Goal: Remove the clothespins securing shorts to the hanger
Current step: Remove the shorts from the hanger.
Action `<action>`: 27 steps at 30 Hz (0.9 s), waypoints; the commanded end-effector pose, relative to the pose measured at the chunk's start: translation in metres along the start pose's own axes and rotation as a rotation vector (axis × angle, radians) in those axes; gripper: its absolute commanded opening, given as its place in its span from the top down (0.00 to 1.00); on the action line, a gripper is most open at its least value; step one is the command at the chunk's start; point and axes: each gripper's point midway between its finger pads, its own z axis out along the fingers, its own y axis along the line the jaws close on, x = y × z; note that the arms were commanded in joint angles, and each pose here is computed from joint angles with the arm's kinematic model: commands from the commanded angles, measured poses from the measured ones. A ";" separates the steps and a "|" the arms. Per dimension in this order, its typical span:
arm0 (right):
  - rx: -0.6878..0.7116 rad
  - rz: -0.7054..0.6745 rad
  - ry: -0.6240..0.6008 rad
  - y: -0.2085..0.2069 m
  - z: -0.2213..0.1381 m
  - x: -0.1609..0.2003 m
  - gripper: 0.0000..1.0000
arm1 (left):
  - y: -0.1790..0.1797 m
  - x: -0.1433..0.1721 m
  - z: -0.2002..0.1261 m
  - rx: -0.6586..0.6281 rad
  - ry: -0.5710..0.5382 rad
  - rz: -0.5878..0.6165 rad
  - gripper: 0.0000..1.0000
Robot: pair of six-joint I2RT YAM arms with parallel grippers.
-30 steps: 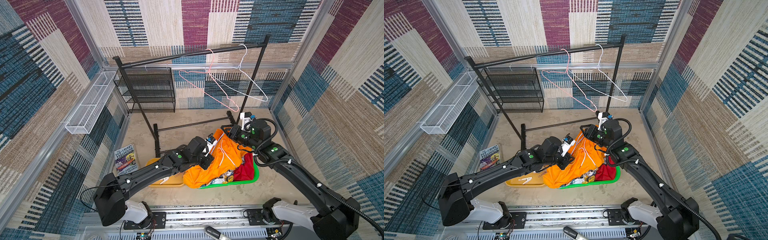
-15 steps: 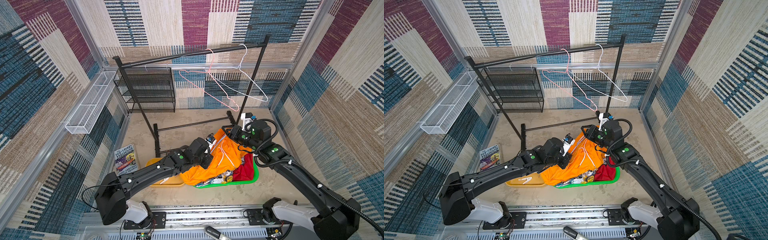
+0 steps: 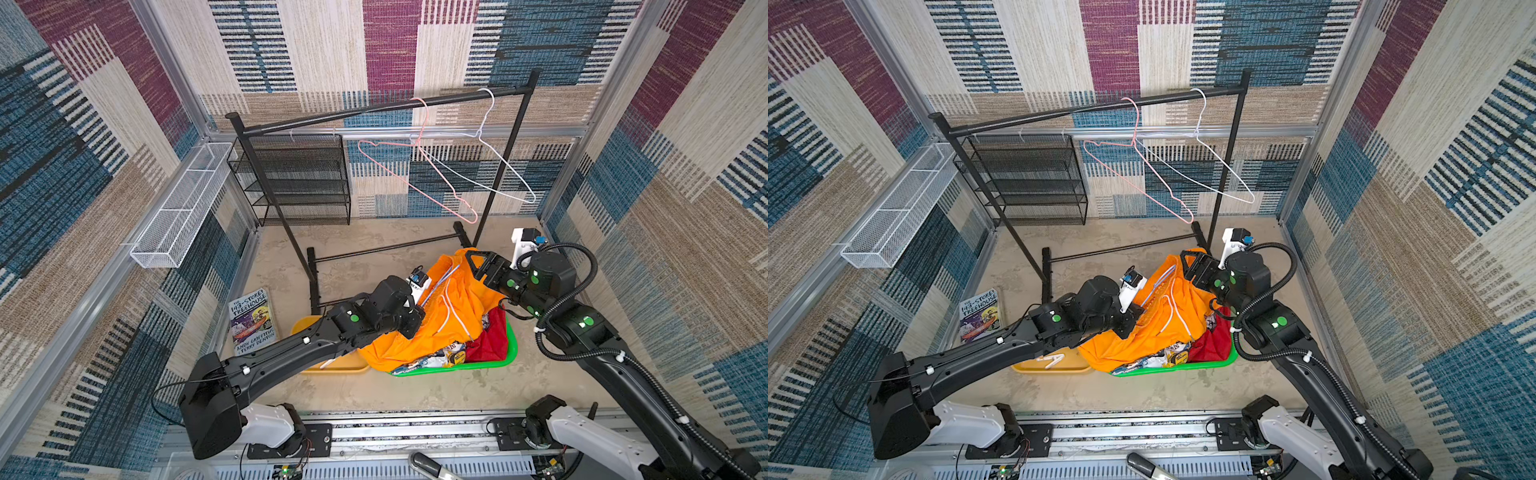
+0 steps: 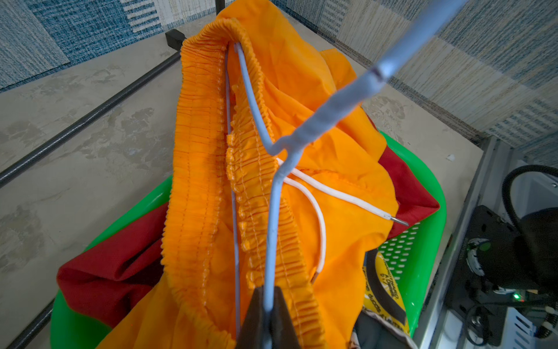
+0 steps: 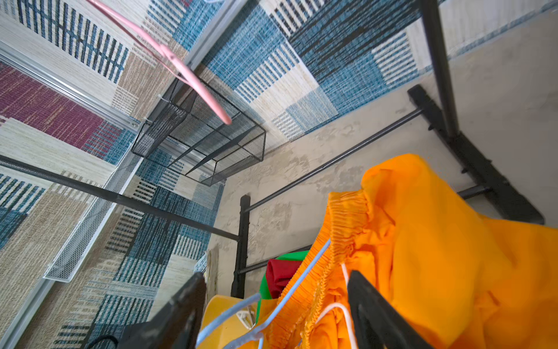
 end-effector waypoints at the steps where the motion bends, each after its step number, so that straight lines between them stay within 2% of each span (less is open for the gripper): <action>1: 0.106 -0.049 -0.059 -0.018 -0.007 -0.011 0.24 | -0.005 -0.013 -0.004 0.029 -0.058 -0.005 1.00; 5: 0.164 -0.089 -0.008 -0.037 0.004 0.002 0.24 | -0.010 -0.017 -0.010 0.056 -0.080 -0.006 1.00; 10: 0.135 -0.105 0.078 -0.051 0.024 0.024 0.28 | -0.018 -0.024 -0.019 0.102 -0.118 -0.003 1.00; 19: 0.057 -0.216 0.123 -0.037 0.046 0.027 0.35 | -0.025 -0.026 -0.023 0.134 -0.130 -0.009 1.00; 27: 0.069 -0.235 0.152 -0.043 0.056 0.034 0.37 | -0.030 -0.028 -0.021 0.150 -0.128 -0.007 1.00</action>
